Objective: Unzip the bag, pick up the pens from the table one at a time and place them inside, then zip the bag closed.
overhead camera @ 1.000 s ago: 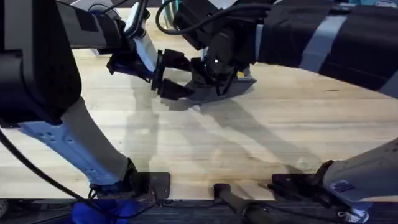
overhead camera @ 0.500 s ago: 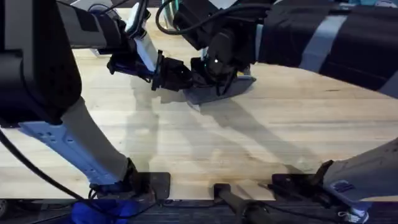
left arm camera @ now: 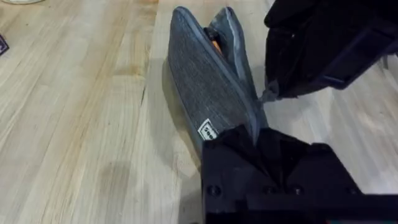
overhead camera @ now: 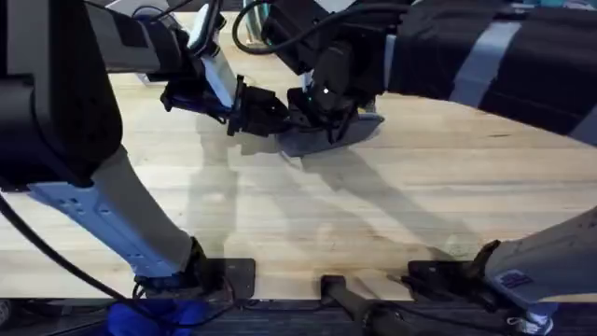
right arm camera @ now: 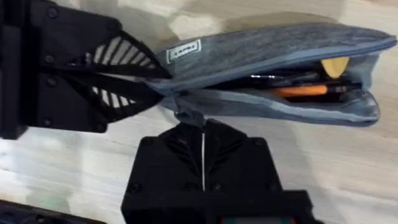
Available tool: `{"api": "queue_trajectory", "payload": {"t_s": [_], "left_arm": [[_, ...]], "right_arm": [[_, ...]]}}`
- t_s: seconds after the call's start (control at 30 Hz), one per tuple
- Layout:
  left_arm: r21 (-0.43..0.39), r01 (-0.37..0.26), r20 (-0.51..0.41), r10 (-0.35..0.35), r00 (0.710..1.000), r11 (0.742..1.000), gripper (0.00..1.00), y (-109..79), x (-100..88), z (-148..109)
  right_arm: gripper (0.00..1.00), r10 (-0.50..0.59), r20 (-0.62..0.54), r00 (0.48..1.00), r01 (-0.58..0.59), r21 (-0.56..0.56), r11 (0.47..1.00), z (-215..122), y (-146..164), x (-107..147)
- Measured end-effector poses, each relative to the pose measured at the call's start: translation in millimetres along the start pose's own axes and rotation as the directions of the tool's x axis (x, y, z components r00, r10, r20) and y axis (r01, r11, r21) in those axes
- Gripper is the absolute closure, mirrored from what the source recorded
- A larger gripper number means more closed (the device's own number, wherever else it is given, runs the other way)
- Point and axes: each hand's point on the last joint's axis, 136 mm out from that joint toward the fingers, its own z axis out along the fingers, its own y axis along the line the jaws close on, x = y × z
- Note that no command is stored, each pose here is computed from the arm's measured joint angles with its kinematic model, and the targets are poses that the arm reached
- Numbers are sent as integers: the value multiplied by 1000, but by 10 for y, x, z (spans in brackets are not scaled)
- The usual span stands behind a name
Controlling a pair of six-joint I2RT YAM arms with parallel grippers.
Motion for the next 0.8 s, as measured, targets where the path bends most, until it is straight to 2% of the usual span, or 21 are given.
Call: {"api": "queue_trajectory", "payload": {"t_s": [0.23, 0.47, 0.8], "left_arm": [[1, 0, 0, 0, 1000, 1000, 958, -2, -1, 4], [2, -1, 0, 1, 1000, 1000, 959, -3, -2, 6], [2, -1, 0, 1, 1000, 1000, 959, -3, -2, 6]], "right_arm": [[971, -5, -15, 1000, 5, 26, 1000, -3, -211, -70], [972, -24, 0, 1000, 24, 22, 999, -197, -326, -102], [971, 1, -32, 999, 1, 55, 999, -192, -511, -89]]}}
